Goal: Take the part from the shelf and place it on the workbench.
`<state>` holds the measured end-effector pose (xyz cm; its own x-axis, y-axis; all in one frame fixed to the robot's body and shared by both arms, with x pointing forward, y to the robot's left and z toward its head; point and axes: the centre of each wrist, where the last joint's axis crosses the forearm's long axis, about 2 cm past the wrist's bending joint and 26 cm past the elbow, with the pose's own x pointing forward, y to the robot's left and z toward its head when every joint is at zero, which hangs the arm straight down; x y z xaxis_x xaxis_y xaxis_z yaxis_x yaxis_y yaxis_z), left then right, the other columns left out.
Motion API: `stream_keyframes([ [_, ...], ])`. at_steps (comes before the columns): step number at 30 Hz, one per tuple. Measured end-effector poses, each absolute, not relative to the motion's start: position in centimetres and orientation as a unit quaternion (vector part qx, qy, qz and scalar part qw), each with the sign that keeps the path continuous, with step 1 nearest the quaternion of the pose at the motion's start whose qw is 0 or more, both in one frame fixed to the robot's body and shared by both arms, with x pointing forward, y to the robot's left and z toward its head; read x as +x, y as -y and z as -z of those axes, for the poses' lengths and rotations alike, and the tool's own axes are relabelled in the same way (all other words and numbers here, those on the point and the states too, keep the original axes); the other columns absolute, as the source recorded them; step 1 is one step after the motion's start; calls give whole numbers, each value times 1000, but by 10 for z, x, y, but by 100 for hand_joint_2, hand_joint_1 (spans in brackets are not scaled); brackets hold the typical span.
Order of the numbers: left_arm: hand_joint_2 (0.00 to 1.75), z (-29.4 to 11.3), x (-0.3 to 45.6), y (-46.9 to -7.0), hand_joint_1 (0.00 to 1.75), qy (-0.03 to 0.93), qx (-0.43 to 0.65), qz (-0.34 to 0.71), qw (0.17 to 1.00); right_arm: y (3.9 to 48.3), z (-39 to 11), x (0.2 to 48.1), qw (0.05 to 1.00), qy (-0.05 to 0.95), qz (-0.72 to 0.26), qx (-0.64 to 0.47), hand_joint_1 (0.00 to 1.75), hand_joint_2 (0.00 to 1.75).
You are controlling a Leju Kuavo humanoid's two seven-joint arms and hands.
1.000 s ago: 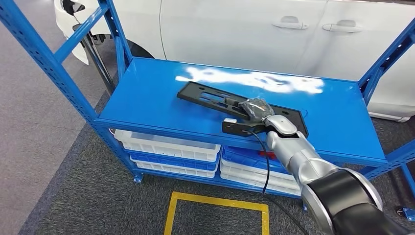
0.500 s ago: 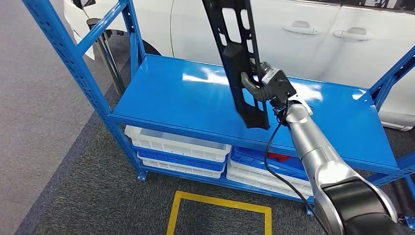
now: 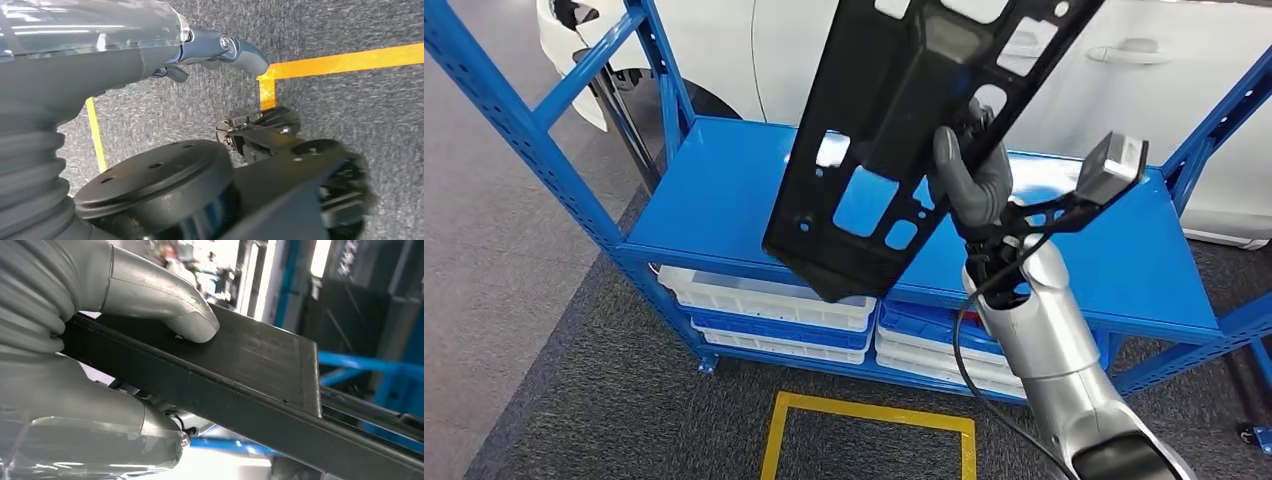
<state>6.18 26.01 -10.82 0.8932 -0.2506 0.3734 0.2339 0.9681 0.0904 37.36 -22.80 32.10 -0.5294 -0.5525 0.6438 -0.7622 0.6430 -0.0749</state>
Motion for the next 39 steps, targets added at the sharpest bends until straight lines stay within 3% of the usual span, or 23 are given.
stream_keyframes([
  [9,175,107,68,-262,0,164,42,94,981,239,-316,350,295,851,-212,380,175,175],
  [39,175,108,64,-259,0,137,25,77,987,244,-306,348,325,864,-151,353,175,175],
])
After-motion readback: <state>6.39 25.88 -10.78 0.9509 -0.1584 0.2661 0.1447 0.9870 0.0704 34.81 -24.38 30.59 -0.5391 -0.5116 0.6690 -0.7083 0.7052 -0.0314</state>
